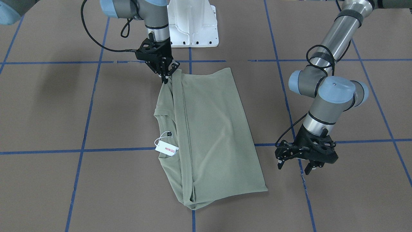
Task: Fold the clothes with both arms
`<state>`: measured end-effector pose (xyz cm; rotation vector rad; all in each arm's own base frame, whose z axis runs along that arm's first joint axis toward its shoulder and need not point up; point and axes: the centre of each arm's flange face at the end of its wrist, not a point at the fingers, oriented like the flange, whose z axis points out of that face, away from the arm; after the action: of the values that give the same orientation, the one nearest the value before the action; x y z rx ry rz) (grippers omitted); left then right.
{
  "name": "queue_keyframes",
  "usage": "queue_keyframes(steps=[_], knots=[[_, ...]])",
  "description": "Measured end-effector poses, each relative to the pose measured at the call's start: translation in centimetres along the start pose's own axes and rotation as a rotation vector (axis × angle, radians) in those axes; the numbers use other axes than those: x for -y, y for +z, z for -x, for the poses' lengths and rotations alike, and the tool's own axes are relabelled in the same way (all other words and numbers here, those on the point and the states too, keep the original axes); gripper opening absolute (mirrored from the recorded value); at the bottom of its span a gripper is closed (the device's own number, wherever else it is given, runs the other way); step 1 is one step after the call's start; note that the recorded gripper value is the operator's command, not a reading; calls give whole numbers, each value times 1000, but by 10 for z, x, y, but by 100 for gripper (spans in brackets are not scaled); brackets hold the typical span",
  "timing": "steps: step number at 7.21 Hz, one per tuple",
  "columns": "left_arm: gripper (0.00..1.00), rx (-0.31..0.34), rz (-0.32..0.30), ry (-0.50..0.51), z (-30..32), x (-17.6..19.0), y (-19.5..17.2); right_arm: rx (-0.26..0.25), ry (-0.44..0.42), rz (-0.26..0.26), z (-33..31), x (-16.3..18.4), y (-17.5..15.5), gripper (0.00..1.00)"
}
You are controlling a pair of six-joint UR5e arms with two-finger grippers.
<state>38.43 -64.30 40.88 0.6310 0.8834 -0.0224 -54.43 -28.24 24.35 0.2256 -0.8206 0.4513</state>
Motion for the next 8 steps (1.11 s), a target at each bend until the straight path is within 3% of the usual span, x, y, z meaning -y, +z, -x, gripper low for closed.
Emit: queue_keyframes(steps=[1, 2, 4, 6, 8], knots=[[100, -1, -1, 1, 0, 0, 0, 1, -9, -4, -10, -16, -4, 35], [100, -4, -3, 1, -1, 0, -1, 3, -6, -8, -14, -26, -5, 99], [100, -13, -10, 3, -2, 1, -2, -1, -25, -18, -14, -31, -5, 100], [100, -19, -7, 6, -5, -2, -1, -13, -149, 9, -3, 0, -2, 100], [100, -25, -1, 10, -11, -7, 1, -39, -305, 69, 24, 18, 18, 100]])
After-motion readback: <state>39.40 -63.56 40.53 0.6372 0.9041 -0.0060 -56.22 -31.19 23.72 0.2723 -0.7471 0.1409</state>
